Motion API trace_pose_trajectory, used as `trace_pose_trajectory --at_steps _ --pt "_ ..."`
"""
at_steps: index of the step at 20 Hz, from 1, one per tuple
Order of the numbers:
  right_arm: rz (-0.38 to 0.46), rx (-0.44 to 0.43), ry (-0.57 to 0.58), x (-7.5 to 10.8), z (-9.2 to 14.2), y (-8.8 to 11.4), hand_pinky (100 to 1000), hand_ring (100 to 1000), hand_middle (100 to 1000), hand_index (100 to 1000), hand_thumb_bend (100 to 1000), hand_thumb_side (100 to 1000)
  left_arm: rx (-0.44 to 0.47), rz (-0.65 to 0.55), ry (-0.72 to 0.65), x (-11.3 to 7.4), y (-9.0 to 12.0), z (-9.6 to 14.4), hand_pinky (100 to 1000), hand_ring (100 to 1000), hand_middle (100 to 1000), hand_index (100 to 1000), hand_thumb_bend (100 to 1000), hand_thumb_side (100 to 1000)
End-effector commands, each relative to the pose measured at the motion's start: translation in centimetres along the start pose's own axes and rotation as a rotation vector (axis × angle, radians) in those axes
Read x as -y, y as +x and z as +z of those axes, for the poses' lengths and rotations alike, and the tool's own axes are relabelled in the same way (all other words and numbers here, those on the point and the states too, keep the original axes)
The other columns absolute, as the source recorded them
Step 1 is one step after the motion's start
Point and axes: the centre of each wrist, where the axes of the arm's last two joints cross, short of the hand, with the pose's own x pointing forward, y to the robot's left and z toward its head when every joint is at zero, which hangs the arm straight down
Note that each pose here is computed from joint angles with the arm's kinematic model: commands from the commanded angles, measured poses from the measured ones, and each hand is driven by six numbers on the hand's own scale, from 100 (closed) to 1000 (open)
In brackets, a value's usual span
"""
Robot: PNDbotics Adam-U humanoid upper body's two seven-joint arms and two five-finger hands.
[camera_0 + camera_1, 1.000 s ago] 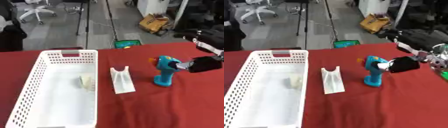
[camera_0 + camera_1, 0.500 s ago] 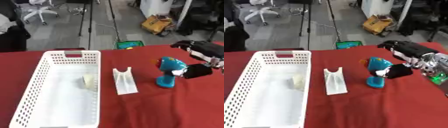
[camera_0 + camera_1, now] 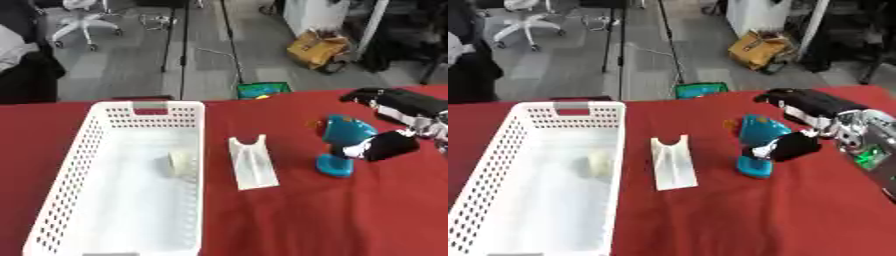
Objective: Pick up objects on the table and place them in the box.
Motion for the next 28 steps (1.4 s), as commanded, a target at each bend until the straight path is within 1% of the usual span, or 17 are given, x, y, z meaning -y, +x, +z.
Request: trace_pose_trajectory --at_steps 1,2,3,6,10,14,22,23,28 --pt "-0.011 -0.001 0.026 1.0 0.0 -0.3 961 934 971 1000 709 471 -0.002 -0.008 -0.022 0.2 0.3 -0.5 621 492 574 684 100 920" --pt "-0.025 0.005 0.048 1.1 0.0 -0.3 961 934 971 1000 709 471 -0.003 -0.007 -0.023 0.2 0.3 -0.5 621 492 574 684 100 920" --pt "-0.037 0.006 0.068 1.2 0.0 -0.3 965 935 974 1000 718 438 -0.003 -0.007 -0.024 0.2 0.3 -0.5 624 492 574 684 100 916" --pt "-0.046 0.001 0.102 1.5 0.0 -0.3 966 931 971 1000 724 428 -0.003 -0.006 -0.027 0.2 0.3 -0.5 625 492 574 684 100 915" --pt "-0.041 -0.004 0.116 1.7 -0.1 -0.3 967 928 970 1000 728 424 -0.005 -0.005 -0.03 0.2 0.3 -0.5 628 492 574 684 100 914" --pt "-0.059 -0.008 0.129 1.9 -0.3 -0.4 964 930 966 1000 719 420 -0.005 -0.003 -0.032 0.2 0.2 -0.5 628 492 575 683 100 914" --pt "-0.096 -0.018 0.121 1.9 -0.8 -1.0 944 915 950 1000 723 429 -0.005 0.0 -0.039 0.2 0.2 -0.6 629 492 575 683 100 912" --pt "-0.096 -0.018 0.117 2.0 -0.8 -1.0 942 914 948 1000 716 445 -0.005 0.0 -0.04 0.2 0.2 -0.6 631 492 576 683 100 912" --pt "-0.075 -0.034 0.087 2.2 -0.8 -1.2 945 916 947 1000 708 456 -0.008 0.0 -0.054 0.2 0.1 -0.6 634 492 576 683 100 912"
